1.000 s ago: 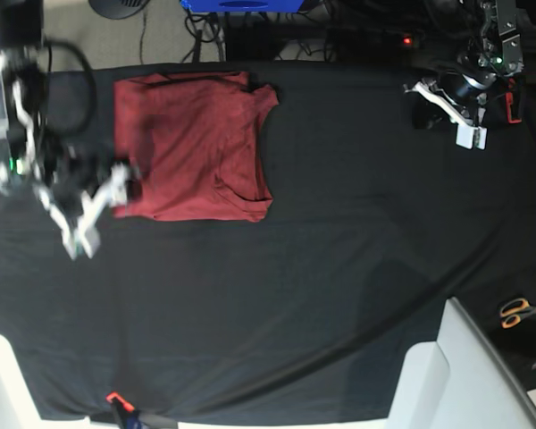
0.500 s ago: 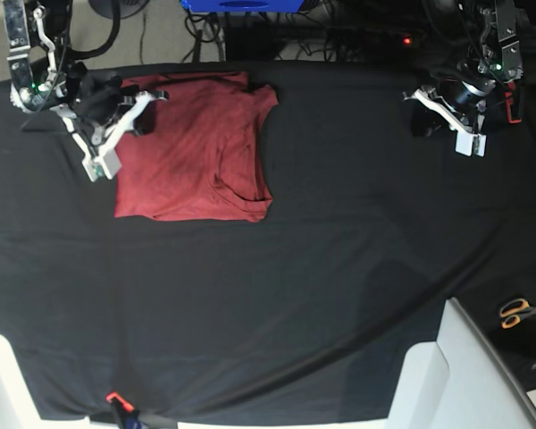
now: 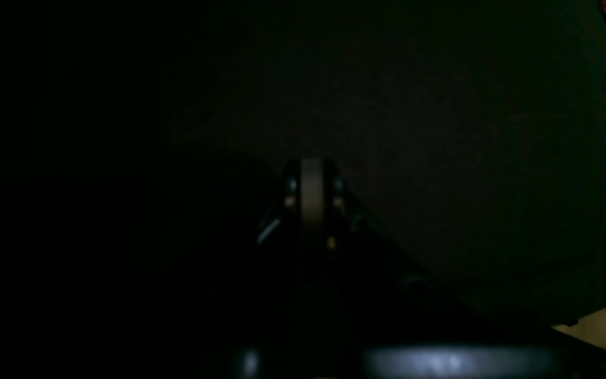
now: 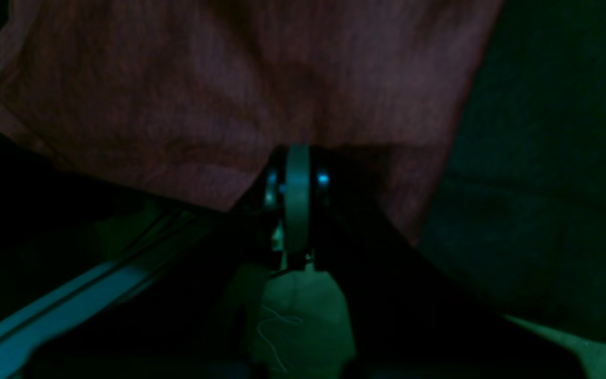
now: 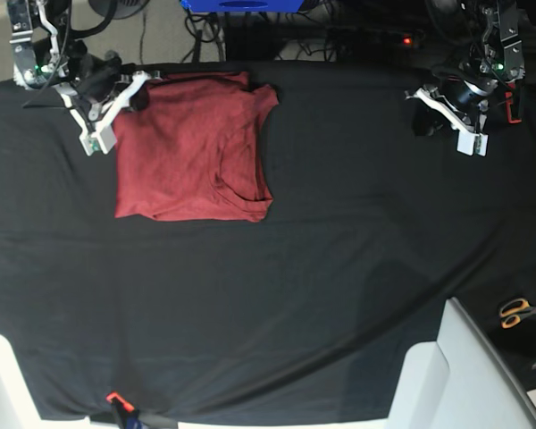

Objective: Fold the T-shirt properly

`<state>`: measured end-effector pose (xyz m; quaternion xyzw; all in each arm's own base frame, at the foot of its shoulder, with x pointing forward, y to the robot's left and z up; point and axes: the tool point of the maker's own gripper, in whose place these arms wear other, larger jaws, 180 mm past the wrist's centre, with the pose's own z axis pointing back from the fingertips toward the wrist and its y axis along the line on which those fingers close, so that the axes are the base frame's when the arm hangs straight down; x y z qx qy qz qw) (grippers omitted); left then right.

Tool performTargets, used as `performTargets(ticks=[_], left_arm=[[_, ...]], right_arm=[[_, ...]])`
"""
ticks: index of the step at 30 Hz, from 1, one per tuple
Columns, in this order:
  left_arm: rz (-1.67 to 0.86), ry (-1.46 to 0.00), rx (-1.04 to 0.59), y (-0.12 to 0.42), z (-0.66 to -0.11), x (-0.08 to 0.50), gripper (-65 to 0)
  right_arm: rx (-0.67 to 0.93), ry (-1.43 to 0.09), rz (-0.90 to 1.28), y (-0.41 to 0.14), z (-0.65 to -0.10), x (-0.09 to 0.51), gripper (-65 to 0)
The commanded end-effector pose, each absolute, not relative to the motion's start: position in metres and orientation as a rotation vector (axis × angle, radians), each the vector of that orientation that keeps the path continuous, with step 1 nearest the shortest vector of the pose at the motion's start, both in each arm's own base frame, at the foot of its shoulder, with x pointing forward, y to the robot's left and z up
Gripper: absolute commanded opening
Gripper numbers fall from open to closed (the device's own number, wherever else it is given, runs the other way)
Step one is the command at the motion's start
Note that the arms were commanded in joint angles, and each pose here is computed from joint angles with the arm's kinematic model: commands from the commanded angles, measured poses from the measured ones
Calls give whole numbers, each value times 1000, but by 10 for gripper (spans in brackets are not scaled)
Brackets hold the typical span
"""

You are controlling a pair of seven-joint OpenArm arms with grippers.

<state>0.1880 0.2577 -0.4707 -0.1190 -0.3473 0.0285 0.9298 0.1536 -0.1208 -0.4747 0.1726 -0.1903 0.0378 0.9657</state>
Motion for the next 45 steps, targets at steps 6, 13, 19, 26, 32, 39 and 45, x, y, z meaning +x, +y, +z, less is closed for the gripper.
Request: performTargets(ticks=[6, 13, 19, 26, 32, 39, 45], left_arm=[[49, -746, -245, 261, -462, 194, -650], [48, -749, -245, 261, -461, 196, -650], [35, -696, -246, 259, -466, 196, -650], [35, -699, -248, 258, -465, 197, -650], [36, -697, -248, 258, -466, 196, -650], [36, -699, -248, 258, -465, 197, -650], [35, -697, -246, 259, -466, 196, -650]], right_arm=[[308, -397, 72, -143, -469, 152, -642], [285, -434, 45, -146, -453, 153, -642], [323, -488, 96, -125, -420, 162, -642], [367, -414, 98, -103, -442, 155, -642], [350, -362, 61, -112, -467, 140, -642], [349, -355, 56, -114, -466, 131, -642], [359, -362, 66, -109, -457, 124, -642]])
